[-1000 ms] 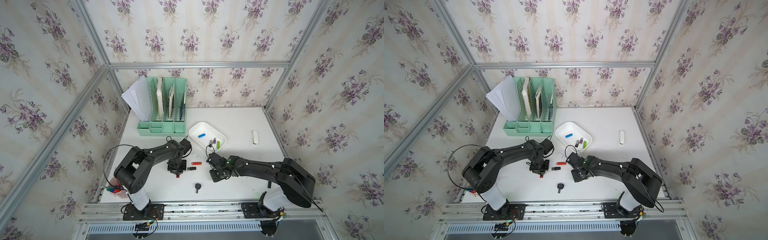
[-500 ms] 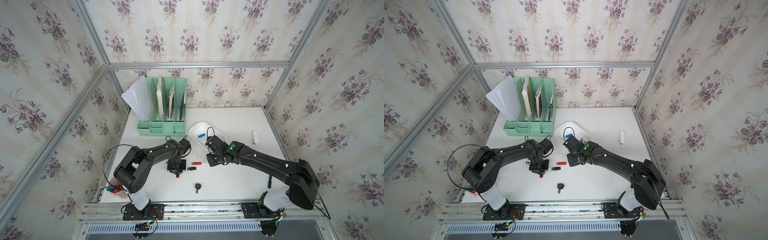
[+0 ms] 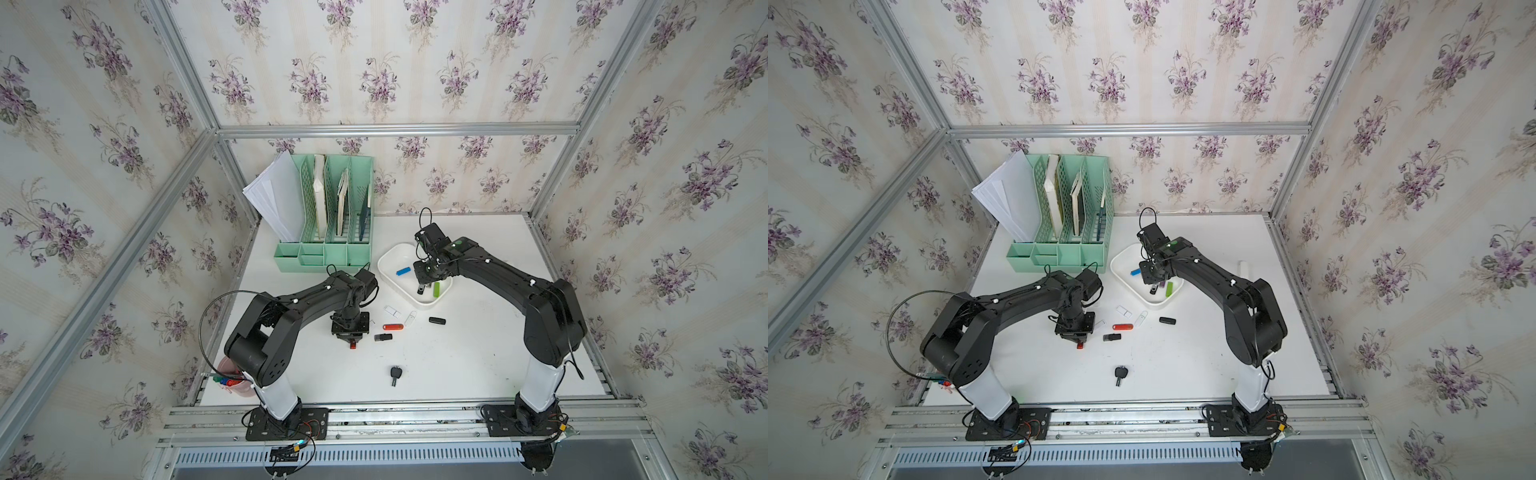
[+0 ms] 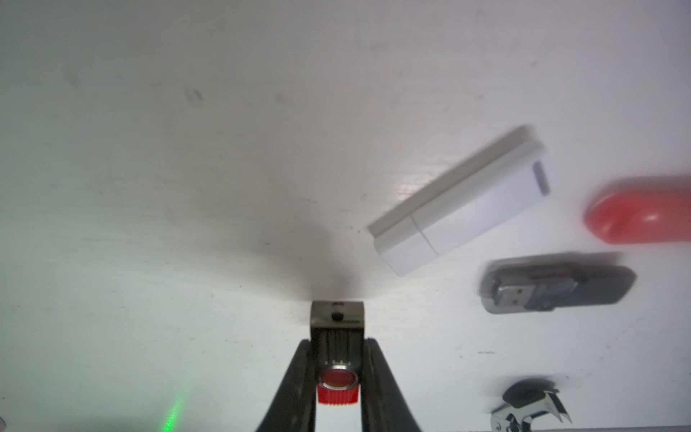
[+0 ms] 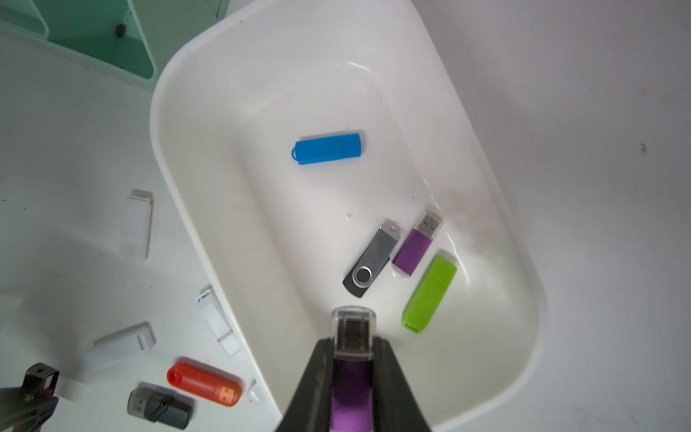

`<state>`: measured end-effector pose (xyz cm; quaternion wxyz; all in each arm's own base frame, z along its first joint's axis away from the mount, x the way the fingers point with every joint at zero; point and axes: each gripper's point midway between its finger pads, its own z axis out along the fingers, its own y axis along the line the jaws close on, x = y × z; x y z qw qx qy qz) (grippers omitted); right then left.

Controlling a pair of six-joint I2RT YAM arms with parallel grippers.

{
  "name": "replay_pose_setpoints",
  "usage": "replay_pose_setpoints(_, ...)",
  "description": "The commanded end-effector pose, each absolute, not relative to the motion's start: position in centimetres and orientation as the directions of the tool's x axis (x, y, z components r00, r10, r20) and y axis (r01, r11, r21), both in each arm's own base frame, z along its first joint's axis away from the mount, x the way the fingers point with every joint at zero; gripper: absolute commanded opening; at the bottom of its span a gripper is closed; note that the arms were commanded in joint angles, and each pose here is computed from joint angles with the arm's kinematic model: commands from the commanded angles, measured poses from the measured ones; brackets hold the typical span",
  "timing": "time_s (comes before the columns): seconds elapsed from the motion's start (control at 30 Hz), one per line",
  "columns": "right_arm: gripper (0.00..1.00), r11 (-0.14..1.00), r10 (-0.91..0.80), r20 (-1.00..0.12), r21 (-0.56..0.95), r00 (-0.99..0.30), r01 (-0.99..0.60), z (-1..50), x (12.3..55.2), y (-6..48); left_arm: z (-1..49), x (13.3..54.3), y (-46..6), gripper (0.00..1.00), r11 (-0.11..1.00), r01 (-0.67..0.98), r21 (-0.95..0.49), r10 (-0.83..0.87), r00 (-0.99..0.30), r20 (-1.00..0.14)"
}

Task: Put the usb flash drive into the storage box
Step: Place the USB flash in the storage box.

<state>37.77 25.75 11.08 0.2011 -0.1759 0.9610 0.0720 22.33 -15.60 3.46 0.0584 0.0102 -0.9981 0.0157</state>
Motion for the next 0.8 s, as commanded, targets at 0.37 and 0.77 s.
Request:
replay_pose_setpoints(0.37,0.18,0.912,-0.377,-0.424,-0.017,-0.823,-0.409,6.2,44.6,27.2,6.7,23.5,-15.5,0.22,0.998,-0.008,-0.056,-0.002,-0.996,0.093)
replay_pose_setpoints(0.77,0.19,0.902,-0.432,-0.386,-0.186,-0.815,-0.39,3.9,46.2,25.2,7.7,24.0,-15.9,0.22,0.997,-0.005,-0.075,0.0,-0.997,0.071)
